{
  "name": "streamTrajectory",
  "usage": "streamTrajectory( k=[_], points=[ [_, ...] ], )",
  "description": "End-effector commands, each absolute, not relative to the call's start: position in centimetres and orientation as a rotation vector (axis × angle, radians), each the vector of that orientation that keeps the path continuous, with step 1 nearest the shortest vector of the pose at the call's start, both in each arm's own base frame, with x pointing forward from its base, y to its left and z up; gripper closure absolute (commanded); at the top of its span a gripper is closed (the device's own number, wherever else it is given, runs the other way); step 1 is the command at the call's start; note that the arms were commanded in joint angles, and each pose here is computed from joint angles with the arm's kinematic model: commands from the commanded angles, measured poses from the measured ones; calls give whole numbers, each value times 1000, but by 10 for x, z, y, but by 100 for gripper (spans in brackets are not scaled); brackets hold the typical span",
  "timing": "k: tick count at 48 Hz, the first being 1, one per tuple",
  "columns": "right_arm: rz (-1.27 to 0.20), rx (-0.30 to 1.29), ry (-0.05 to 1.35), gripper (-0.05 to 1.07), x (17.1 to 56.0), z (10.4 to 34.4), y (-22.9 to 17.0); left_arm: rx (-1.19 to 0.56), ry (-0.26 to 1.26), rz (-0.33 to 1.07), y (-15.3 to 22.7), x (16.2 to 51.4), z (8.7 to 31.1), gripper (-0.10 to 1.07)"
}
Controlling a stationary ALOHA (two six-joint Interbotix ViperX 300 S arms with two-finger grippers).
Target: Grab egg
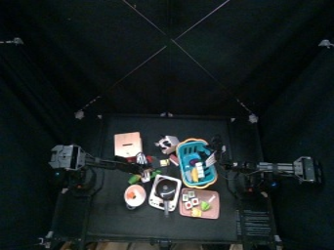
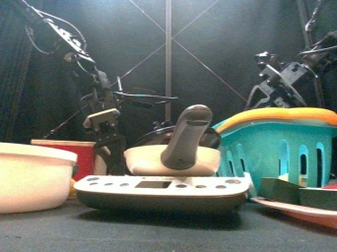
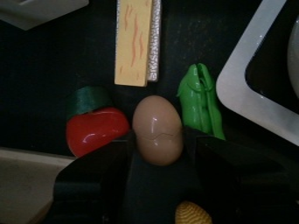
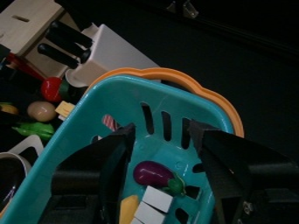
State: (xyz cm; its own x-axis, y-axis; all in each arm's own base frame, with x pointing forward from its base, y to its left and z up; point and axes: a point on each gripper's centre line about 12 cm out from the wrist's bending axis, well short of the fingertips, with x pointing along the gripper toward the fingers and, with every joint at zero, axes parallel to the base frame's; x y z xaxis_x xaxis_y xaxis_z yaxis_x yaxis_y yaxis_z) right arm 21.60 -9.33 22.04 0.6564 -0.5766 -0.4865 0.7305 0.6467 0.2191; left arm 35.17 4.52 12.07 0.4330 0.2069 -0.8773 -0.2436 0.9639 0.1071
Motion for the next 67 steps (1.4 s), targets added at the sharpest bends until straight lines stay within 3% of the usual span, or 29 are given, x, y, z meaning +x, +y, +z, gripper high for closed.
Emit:
streamTrajectory(
  k=[1,9,22,36,67],
  points=[
    [-768,422,382,15,217,225,-95,-44,1072,280,46,354,124,12],
    [-773,421,383,15,216,224,-96,-54,1080,281,45,351,122,10],
    [-775,421,385,15,215,223,-96,-53,1094,284,46,347,118,-3],
    [-779,422,390,15,215,221,-97,-72,1100,299,49,350,114,-3],
    [-797,430,403,15,214,218,-100,-355,1062,403,68,354,109,-3]
  ],
)
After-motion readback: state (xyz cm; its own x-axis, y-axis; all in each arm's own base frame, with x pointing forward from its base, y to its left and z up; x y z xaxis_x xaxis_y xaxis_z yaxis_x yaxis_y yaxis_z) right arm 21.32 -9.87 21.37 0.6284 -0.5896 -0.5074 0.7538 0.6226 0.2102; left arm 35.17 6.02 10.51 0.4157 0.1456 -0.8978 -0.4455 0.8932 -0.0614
